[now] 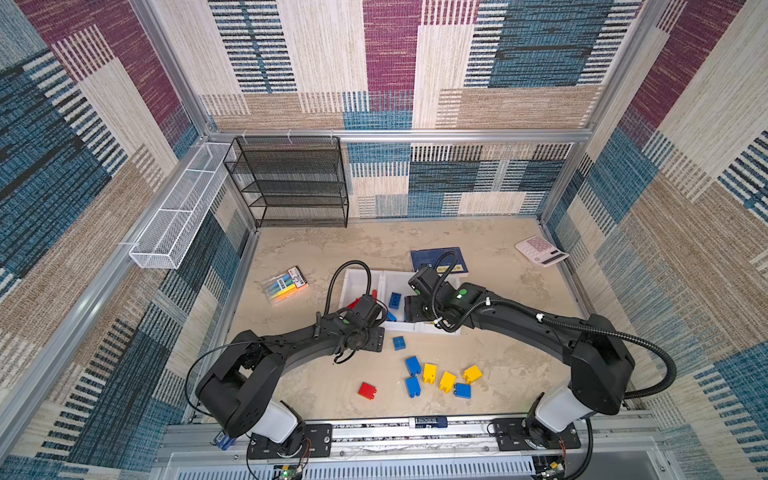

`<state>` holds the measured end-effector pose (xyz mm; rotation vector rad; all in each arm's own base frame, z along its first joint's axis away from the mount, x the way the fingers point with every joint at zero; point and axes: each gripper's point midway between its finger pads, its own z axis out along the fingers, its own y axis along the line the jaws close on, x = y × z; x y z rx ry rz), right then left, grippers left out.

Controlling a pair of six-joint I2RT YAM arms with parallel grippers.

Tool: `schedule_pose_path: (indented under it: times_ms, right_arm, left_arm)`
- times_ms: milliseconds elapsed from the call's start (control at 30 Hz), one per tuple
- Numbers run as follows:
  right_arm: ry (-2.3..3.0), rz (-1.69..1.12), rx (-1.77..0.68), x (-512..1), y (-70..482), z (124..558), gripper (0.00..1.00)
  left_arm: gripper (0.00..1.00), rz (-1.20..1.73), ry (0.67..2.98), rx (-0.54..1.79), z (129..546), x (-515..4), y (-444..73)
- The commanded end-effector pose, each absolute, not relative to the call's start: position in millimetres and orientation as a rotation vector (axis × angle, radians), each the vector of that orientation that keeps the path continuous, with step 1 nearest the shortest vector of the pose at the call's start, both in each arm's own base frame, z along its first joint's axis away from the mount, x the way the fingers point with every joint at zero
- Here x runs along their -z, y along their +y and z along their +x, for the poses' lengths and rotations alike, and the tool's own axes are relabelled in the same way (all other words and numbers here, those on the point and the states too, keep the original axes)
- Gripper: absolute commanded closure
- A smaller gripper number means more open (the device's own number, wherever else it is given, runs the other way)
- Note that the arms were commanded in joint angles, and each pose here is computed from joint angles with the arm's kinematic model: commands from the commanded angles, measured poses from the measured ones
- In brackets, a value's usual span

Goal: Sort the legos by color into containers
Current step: 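Reach the left gripper down and grasp the long red brick before the red bin, then lift the long red brick and drop it into the red bin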

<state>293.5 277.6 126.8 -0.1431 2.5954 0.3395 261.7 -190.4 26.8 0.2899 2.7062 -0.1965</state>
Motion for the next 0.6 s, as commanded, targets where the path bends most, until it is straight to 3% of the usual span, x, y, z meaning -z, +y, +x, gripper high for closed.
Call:
schedule_pose_path:
  times_ms: [0, 200, 567]
  right_arm:
    - [2.577, -0.119, -0.363, -131.2, 279.2, 295.1, 0.23]
    - [2.58, -0.111, -0.37, -129.6, 278.3, 293.3, 0.23]
    - [2.58, -0.094, -0.368, -129.4, 272.9, 289.6, 0.24]
  left_arm:
    - [0.3, 0.32, 2.692, 0.196, 262.7, -27.5, -191.2]
    - [0.38, 0.319, 2.713, 0.244, 251.7, -28.1, -191.5]
    - [0.39, 0.343, 2.609, 0.417, 258.7, -88.9, -210.5]
